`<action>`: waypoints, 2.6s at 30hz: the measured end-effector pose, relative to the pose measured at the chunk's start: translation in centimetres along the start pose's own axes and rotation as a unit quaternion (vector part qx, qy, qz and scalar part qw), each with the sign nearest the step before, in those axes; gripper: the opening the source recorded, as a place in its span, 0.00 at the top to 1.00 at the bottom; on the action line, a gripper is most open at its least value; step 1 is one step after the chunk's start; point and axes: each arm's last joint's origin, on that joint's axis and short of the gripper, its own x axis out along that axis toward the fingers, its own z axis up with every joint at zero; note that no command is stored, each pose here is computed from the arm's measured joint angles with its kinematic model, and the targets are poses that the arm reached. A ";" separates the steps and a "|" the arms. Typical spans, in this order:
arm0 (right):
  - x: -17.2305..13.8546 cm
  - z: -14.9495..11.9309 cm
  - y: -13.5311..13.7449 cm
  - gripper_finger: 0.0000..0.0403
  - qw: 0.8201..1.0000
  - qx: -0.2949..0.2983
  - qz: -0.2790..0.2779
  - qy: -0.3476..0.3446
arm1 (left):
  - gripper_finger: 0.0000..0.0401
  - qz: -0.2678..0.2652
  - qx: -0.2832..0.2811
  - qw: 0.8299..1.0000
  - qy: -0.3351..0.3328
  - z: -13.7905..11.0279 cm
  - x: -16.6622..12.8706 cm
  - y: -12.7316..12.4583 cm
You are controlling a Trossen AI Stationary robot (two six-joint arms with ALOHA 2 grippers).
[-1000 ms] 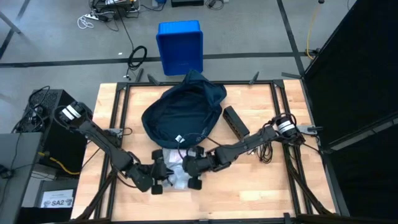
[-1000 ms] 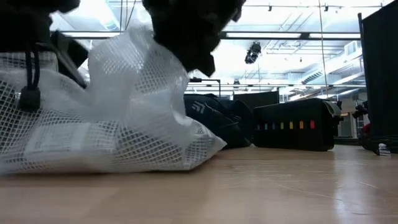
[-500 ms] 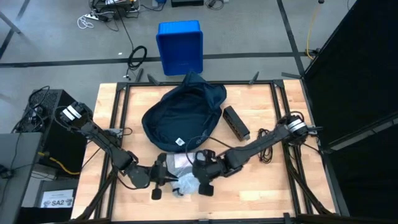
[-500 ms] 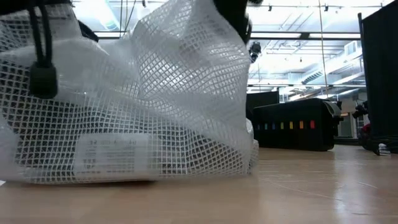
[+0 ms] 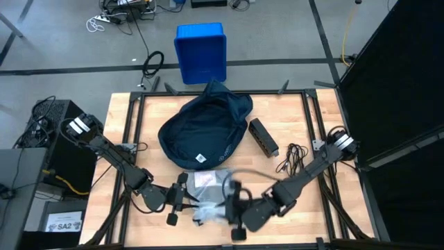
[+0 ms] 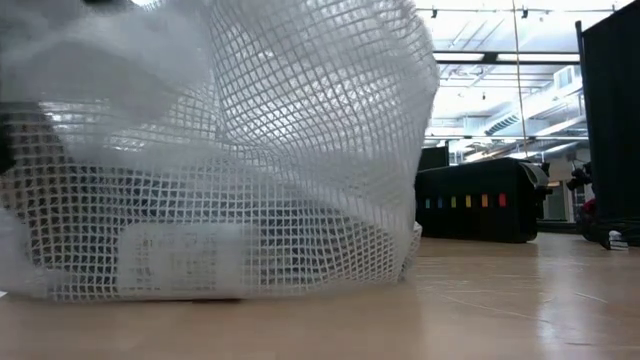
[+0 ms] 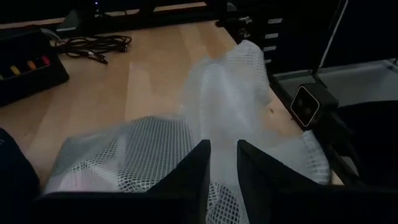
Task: Unpack backpack
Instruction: Remove the white mesh envelope from the backpack, then open the white mesh envelope
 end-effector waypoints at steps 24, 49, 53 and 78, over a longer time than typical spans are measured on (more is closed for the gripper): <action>9.4 -9.5 -0.1 0.35 0.967 -0.175 -0.160 0.096 | 0.86 0.035 0.051 0.998 -0.016 0.3 0.1 0.4; -2.2 -7.7 4.5 0.58 0.971 -0.062 -0.215 0.079 | 0.86 0.006 0.061 0.997 -0.042 1.0 0.3 0.5; -2.2 -7.7 4.5 0.53 0.972 -0.047 -0.217 0.076 | 0.86 -0.013 0.084 0.996 -0.009 0.1 0.7 0.4; -1.9 -7.4 4.7 0.66 0.976 0.018 -0.212 0.049 | 0.40 0.116 0.277 0.935 0.187 -3.5 6.9 5.6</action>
